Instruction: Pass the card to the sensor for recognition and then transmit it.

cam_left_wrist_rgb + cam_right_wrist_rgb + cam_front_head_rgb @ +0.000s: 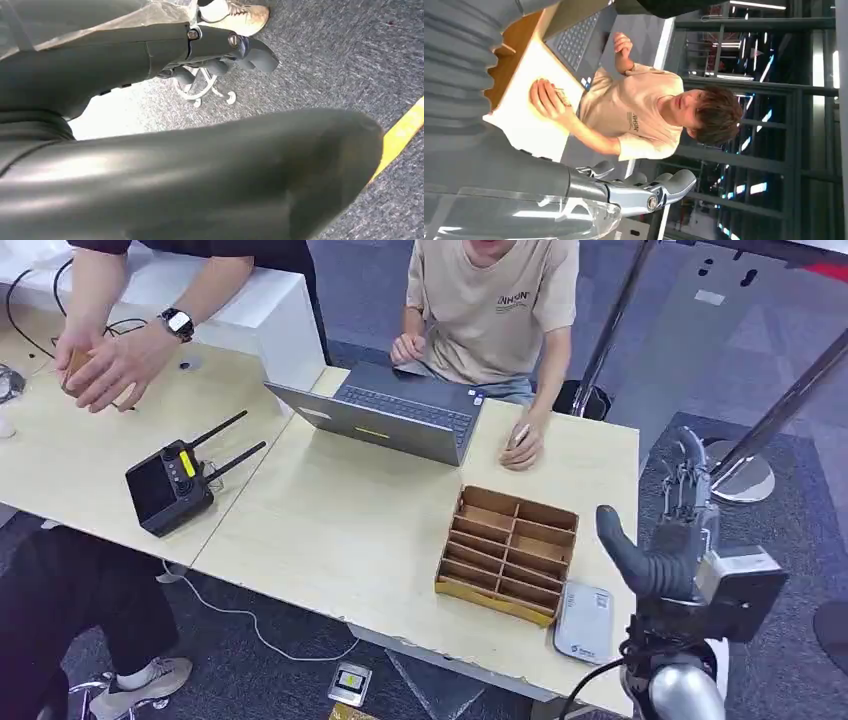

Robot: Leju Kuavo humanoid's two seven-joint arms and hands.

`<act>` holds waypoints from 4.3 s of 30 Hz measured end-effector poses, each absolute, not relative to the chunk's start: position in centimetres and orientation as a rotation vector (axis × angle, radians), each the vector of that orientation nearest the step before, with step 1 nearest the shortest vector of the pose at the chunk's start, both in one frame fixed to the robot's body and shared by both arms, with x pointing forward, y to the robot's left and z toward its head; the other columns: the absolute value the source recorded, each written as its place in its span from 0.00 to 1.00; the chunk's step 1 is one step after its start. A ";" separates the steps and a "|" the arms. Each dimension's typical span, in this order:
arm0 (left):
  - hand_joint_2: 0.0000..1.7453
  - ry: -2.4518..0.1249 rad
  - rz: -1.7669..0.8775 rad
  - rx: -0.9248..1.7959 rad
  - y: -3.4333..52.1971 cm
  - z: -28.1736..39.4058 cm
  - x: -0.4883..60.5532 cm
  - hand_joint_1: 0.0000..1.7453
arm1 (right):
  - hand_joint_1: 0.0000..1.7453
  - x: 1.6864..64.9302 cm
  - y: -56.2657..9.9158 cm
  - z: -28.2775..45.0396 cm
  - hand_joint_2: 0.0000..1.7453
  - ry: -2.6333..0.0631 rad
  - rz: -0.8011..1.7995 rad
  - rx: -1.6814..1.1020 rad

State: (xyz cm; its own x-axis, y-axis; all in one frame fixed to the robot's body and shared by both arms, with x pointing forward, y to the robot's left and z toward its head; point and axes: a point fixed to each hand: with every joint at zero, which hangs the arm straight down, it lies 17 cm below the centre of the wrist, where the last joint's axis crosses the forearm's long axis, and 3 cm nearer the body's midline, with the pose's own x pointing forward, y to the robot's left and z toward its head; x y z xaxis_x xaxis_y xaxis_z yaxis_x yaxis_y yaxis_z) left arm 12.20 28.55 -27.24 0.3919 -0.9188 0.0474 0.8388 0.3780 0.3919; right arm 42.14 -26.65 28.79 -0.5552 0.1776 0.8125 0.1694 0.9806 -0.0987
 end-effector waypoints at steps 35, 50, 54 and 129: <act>0.00 -0.295 -1.170 0.295 27.8 -27.3 12.1 0.00 | 0.00 40.9 -26.4 27.5 0.00 -2.167 0.086 -0.181; 0.00 -0.273 -1.174 0.294 28.0 -27.4 11.8 0.00 | 0.00 40.1 -26.6 26.5 0.00 -2.165 0.073 -0.166; 0.00 -0.275 -1.174 0.298 28.0 -27.3 11.8 0.00 | 0.00 39.9 -26.3 26.6 0.00 -2.176 0.077 -0.156; 0.00 -0.254 -1.129 0.312 28.7 -27.4 11.7 0.00 | 0.00 43.0 -39.0 21.6 0.00 -1.928 -0.012 -0.658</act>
State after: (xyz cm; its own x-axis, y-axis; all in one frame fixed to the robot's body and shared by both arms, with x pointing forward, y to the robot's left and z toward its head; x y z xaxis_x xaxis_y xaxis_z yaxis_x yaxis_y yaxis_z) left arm 11.66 28.69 -27.38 0.4066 -0.9127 0.0412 0.8427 0.3921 0.3691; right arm 43.05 -39.03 21.57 -0.2987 0.4379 0.8479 0.4485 0.8487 -0.2803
